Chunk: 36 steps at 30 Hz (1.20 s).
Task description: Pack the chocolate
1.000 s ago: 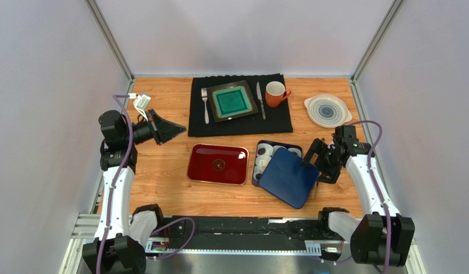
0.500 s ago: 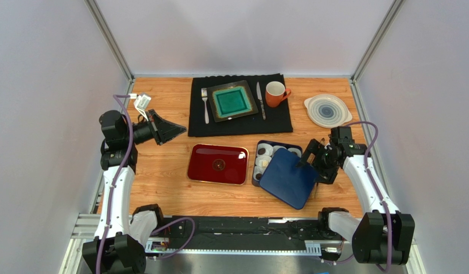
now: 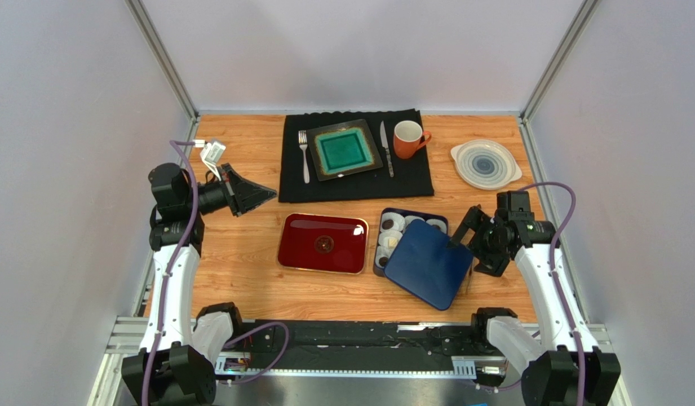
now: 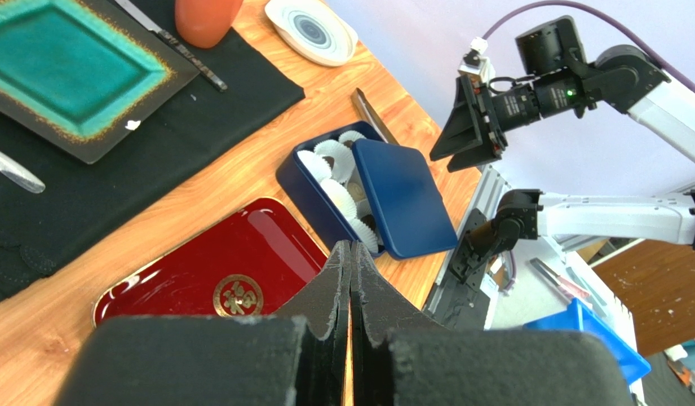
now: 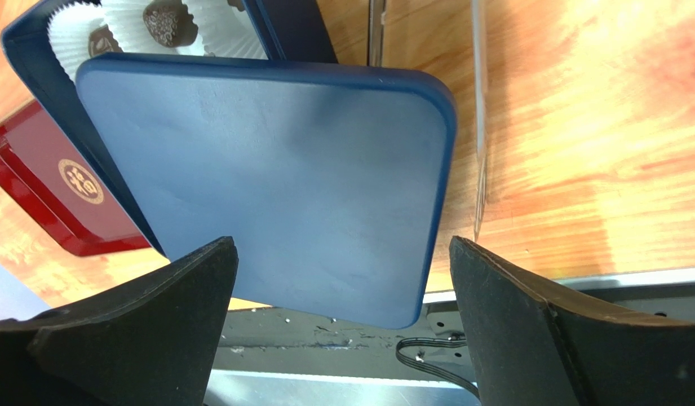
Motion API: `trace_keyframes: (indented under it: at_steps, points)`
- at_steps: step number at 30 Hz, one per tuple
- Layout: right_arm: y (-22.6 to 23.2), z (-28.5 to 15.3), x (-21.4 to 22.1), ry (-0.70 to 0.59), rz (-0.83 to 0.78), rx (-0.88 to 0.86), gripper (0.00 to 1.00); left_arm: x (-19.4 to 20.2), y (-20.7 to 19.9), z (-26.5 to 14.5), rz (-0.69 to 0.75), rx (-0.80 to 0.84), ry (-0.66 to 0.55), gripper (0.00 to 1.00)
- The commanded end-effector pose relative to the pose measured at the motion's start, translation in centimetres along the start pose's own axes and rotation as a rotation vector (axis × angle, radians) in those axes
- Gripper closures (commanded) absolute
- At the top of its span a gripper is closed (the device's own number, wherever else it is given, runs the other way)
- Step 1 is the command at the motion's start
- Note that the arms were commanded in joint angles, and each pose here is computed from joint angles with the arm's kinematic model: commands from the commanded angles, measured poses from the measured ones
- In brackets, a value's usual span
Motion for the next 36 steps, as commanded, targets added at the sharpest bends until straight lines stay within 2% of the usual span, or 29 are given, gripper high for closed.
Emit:
trace_keyframes:
  at_steps: [1,8,26,36]
  points:
    - [-0.8,-0.9,0.2,-0.095,0.105,0.001,0.00,-1.0,-0.8,-0.1,0.070,0.035,-0.003,0.99]
    - [-1.8,0.0,0.8,-0.205,0.254,-0.088,0.00,-1.3,-1.0,-0.1,0.070,0.045,-0.001,0.99]
    - [-1.5,4.0,0.9,-0.176,0.394,-0.154,0.00,-1.7,-1.2,-0.1,0.063,0.054,0.000,0.99]
    - [1.2,2.8,-0.3,-0.185,0.394,-0.241,0.00,-1.4,-1.0,-0.1,0.049,0.058,0.005,0.99]
Point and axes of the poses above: each gripper's point midway between its finger pads, its own z axis out along the fingers, its own y axis along the line the jaws close on, x = y × z, the point moved 2 cm from there along -z, back along the fingers, and after that the axes turned 10 degrees about z, right-handed, at the moved point
